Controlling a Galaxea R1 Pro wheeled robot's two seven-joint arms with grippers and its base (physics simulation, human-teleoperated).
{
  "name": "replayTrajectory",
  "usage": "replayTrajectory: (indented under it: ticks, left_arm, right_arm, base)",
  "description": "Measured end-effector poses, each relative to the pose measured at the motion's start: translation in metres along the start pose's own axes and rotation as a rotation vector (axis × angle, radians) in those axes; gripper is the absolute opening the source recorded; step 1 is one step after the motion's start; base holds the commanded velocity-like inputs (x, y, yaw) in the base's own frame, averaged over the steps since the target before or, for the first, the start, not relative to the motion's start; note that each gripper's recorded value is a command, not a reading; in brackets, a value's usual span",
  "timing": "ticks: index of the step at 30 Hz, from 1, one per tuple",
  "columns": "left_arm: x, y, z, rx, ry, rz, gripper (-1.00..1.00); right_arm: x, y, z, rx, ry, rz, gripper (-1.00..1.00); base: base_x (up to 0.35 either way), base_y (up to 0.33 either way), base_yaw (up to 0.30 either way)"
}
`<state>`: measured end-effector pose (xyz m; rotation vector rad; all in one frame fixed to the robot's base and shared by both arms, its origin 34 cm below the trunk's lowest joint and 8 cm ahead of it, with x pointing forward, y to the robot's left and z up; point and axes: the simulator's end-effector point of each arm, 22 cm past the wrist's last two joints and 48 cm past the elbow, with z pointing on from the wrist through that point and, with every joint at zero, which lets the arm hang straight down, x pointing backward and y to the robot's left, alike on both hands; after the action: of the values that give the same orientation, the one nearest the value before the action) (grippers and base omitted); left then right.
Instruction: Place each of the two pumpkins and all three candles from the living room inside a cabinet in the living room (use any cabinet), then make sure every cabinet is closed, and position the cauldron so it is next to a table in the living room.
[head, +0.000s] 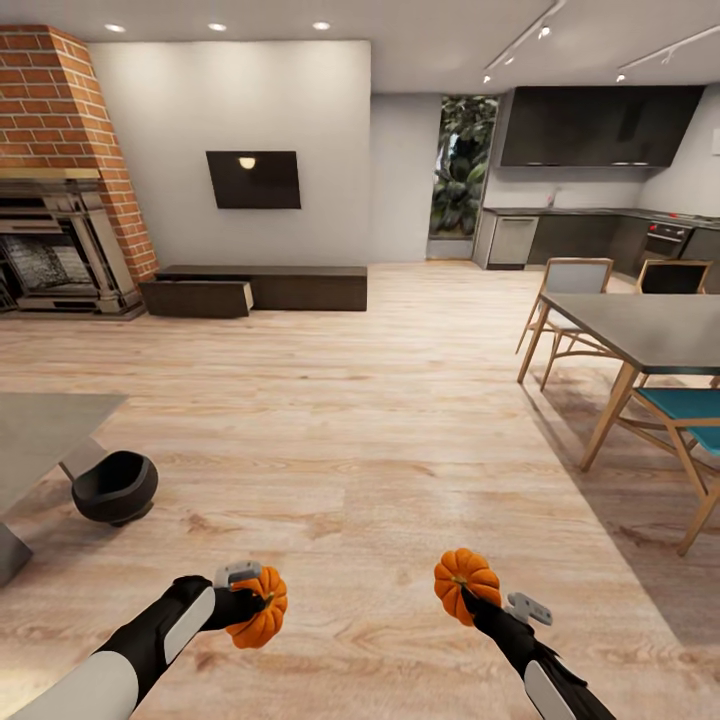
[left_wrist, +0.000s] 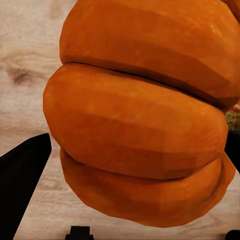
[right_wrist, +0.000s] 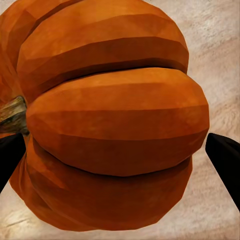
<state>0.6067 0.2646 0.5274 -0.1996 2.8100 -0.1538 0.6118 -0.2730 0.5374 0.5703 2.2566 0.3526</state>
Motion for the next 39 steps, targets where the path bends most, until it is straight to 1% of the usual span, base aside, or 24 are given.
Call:
replayTrajectory:
  ticks: [12,20,26,28,31,34,39]
  left_arm:
    - [-0.012,-0.007,-0.021,0.012,-0.010,-0.001,-1.00]
    - [-0.020,-0.010,-0.037,0.014,-0.017,0.001,-1.00]
    - [-0.023,-0.013,-0.046,0.013,-0.017,0.010,-1.00]
    - [-0.021,-0.014,-0.049,0.009,-0.011,0.032,-1.00]
    - [-0.021,-0.016,-0.053,0.006,-0.008,0.046,-1.00]
    - [-0.022,-0.017,-0.057,0.007,-0.007,0.049,-1.00]
    - [-0.025,-0.018,-0.065,0.008,-0.006,0.049,-1.00]
  right_arm:
    - [-0.016,0.009,-0.013,0.001,-0.003,0.000,-1.00]
    - [-0.027,0.017,-0.023,-0.005,-0.008,-0.001,-1.00]
    - [-0.034,0.022,-0.030,-0.005,-0.008,-0.004,-1.00]
    - [-0.036,0.023,-0.032,-0.005,-0.007,-0.005,-1.00]
    - [-0.039,0.026,-0.035,-0.006,-0.007,-0.007,-1.00]
    - [-0.042,0.028,-0.038,-0.006,-0.006,-0.008,-1.00]
    - [-0.047,0.032,-0.043,-0.006,-0.006,-0.011,-1.00]
  base:
    - [0.000,0.000,-0.002]
    - [0.000,0.000,-0.182]
    - [0.000,0.000,-0.050]
    - [0.000,0.000,-0.005]
    - [0.000,0.000,-0.002]
    - [0.000,0.000,0.092]
    - [0.000,0.000,0.252]
